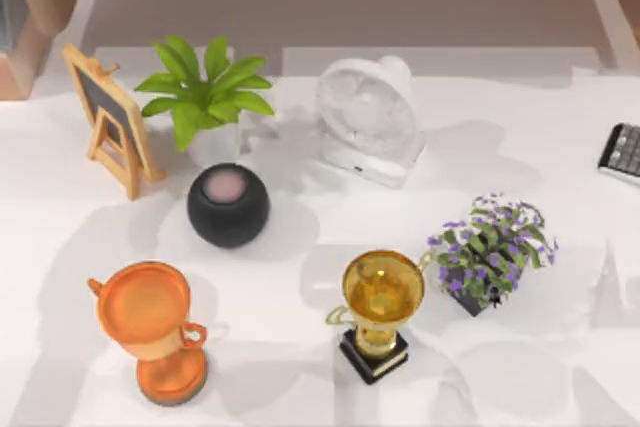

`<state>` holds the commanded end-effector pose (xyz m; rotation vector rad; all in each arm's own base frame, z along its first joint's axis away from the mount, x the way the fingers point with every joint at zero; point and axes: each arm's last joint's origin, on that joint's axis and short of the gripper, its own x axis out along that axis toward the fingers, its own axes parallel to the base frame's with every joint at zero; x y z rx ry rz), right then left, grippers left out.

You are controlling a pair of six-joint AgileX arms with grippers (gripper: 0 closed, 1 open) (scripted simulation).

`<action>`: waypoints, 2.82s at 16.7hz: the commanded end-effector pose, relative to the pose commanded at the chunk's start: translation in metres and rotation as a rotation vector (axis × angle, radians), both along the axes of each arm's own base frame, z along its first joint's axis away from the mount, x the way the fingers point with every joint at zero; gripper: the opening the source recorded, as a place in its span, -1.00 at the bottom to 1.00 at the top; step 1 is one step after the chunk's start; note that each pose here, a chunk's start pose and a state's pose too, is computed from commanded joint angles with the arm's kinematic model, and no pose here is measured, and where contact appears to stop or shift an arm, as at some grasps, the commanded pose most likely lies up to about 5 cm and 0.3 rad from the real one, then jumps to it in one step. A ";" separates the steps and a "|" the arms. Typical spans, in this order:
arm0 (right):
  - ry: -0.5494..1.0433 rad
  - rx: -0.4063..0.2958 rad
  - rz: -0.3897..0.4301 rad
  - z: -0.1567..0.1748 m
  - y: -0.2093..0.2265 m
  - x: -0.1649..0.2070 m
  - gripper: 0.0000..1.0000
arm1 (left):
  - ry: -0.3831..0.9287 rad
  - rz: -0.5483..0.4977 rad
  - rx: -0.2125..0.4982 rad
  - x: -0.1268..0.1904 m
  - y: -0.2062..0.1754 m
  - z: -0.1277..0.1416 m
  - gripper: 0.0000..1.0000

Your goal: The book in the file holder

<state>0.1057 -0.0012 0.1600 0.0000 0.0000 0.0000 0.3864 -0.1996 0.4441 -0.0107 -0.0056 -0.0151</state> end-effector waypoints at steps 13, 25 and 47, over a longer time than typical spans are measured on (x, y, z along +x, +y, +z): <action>0.000 0.000 0.000 0.000 0.000 0.000 1.00 | -0.005 -0.003 -0.002 0.028 -0.037 -0.012 1.00; 0.000 0.000 0.000 0.000 0.000 0.000 1.00 | -0.005 -0.002 -0.002 0.043 -0.038 -0.012 0.55; 0.000 0.000 0.000 0.000 0.000 0.000 1.00 | -0.003 -0.003 -0.004 0.043 -0.039 -0.009 -1.00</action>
